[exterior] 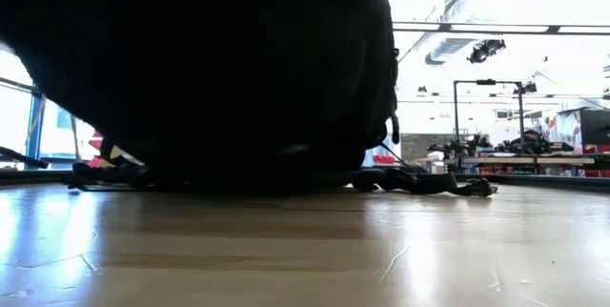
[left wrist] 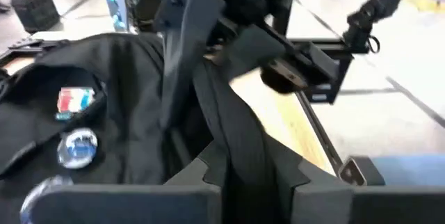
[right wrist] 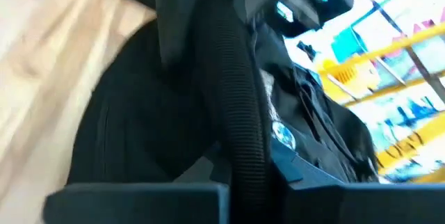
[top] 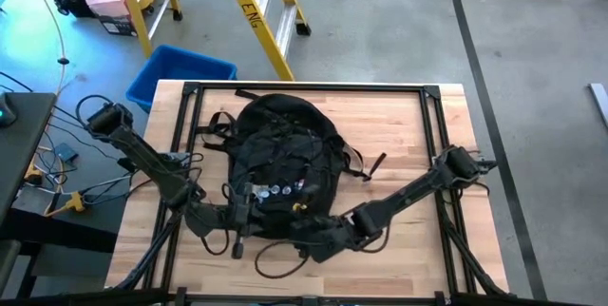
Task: Unpack backpack
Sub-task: Open the black backpack
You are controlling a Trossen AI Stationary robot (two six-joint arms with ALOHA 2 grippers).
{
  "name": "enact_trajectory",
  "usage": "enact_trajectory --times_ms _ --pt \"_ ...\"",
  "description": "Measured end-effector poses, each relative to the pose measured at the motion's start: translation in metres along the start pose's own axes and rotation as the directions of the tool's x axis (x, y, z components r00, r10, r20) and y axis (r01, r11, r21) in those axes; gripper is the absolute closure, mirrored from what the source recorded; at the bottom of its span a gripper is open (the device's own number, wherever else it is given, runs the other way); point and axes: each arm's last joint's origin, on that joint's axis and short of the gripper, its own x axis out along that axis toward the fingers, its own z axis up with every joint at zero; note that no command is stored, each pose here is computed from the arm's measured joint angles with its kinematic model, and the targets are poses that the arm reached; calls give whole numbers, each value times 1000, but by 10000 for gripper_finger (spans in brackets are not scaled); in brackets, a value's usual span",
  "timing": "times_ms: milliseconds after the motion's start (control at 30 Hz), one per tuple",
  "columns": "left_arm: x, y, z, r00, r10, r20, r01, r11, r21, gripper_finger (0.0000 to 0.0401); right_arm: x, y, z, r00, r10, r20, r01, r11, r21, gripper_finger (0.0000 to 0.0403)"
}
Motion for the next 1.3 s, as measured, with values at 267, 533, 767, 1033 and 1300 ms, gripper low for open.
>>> enact_trajectory --times_ms 267,533,767,1033,1300 --pt "-23 -10 10 958 -47 -282 57 998 30 310 -48 -6 -33 966 -23 -256 17 1000 -25 401" --pt "-34 -12 -9 919 54 -392 -62 998 -8 316 -61 14 -91 898 -108 -426 136 990 36 402" --pt "-19 10 -33 879 324 -350 -305 946 111 322 -48 38 -118 908 -17 -418 84 986 141 403" --pt "7 71 -44 737 591 -327 -533 806 256 292 -40 48 -127 929 30 -369 41 982 183 403" --pt "38 121 -51 756 547 -360 -496 837 230 271 -40 51 -127 937 27 -347 44 980 194 403"
